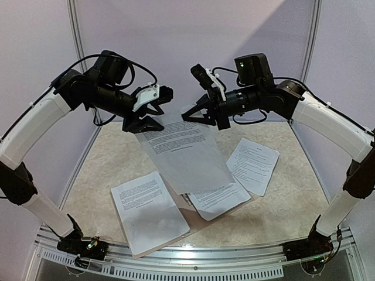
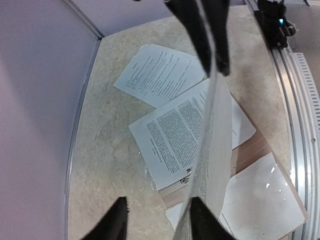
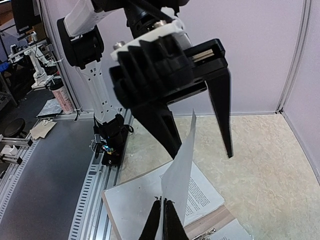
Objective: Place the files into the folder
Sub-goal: Pass from the right arm to the left, then pass from the left arm to the right, then place the file in the spring clip on the folder.
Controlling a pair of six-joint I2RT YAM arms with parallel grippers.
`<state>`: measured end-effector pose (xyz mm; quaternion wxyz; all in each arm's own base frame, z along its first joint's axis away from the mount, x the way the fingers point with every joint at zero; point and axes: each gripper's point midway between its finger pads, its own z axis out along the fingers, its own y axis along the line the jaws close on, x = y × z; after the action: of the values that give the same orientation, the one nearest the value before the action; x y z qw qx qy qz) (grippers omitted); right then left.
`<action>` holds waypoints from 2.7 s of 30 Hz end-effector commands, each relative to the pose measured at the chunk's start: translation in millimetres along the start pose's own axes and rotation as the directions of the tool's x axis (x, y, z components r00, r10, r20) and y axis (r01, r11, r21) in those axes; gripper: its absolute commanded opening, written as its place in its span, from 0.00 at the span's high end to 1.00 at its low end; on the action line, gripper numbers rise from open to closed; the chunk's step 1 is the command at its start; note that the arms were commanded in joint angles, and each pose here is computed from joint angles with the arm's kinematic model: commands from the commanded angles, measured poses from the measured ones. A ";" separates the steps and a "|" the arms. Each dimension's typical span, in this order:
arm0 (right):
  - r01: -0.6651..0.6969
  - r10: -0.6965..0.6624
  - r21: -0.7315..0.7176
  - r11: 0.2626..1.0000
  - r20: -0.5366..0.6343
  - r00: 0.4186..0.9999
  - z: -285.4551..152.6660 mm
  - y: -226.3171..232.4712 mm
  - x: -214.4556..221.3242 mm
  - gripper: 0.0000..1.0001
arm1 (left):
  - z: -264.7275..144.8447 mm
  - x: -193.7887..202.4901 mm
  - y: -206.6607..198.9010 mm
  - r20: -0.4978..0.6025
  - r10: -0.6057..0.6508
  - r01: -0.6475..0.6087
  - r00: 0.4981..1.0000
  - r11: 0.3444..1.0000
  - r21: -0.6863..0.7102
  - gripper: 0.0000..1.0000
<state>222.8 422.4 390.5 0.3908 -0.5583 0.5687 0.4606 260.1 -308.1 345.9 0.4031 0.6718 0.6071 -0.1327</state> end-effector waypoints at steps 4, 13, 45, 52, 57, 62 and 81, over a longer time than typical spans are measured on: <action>0.028 -0.028 0.069 0.997 0.001 1.000 -9.9 -0.3 0.3 1.00 | -3.5 -14.5 -34.4 0.066 -0.023 0.013 0.998 0.989 0.144 1.00; 0.039 -0.031 0.226 0.973 -0.040 0.999 -11.9 -24.8 30.7 0.42 | -24.5 -24.8 -37.5 0.107 0.009 -0.024 0.994 0.990 0.139 1.00; -0.719 0.834 0.423 0.552 -0.282 0.475 -61.9 -103.8 226.4 1.00 | -4.5 219.1 8.0 -0.510 -0.348 0.238 0.787 0.933 -0.269 0.00; -0.727 0.852 0.447 0.520 -0.332 0.405 -55.8 -135.3 287.4 1.00 | 9.6 312.8 -56.9 -0.734 -0.357 0.292 0.577 0.930 -0.223 0.00; -0.758 0.856 0.416 0.502 -0.364 0.367 -40.7 -142.7 317.1 1.00 | 6.9 351.6 -95.1 -0.812 -0.330 0.304 0.482 0.932 -0.197 0.01; -0.787 0.864 0.405 0.465 -0.400 0.305 -34.9 -133.0 344.7 1.00 | 8.7 366.6 -112.7 -0.828 -0.333 0.324 0.452 0.926 -0.195 0.01; -0.858 0.908 0.351 0.374 -0.328 0.262 -15.8 -129.7 338.4 1.00 | 18.0 369.2 -115.3 -0.821 -0.338 0.343 0.460 0.920 -0.187 0.01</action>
<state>331.8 315.3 58.7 -0.0520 -0.2246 0.8821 0.4108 238.7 -66.2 42.5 0.0178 0.5251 0.8411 0.1286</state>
